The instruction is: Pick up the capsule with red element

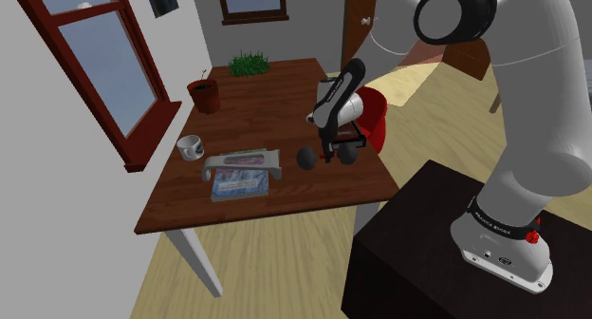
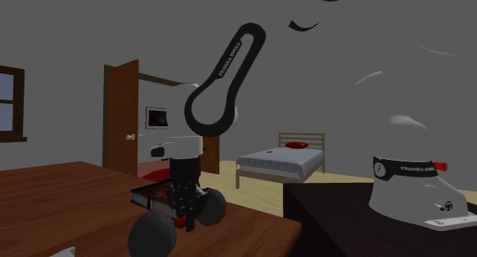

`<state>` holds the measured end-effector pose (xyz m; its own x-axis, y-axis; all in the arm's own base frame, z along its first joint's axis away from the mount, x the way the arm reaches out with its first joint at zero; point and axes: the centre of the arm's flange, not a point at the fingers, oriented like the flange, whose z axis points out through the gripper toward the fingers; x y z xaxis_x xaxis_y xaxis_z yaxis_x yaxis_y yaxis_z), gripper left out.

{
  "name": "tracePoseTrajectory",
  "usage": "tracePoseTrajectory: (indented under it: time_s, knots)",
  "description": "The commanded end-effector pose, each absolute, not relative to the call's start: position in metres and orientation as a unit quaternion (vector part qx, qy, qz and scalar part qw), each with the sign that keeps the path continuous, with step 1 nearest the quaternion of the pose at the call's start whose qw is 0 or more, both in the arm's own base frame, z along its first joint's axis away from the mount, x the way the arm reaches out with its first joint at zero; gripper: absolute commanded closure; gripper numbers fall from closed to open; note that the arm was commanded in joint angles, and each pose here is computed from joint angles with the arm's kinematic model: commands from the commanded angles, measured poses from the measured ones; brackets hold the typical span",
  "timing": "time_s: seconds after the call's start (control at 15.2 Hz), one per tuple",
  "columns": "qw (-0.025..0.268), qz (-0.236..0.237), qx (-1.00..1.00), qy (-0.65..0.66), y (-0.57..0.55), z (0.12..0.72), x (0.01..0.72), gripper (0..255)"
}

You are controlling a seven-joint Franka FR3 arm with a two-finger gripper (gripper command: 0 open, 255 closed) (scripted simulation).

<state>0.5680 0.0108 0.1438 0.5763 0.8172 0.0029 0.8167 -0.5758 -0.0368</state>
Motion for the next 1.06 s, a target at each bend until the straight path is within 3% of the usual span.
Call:
tracePoseTrajectory:
  time_s: [0.0, 0.99]
  knots:
    - [0.017, 0.007, -0.888, -0.46, 0.011, 0.152, 0.568, 255]
    - [0.017, 0.007, -0.888, -0.46, 0.011, 0.221, 0.568, 255]
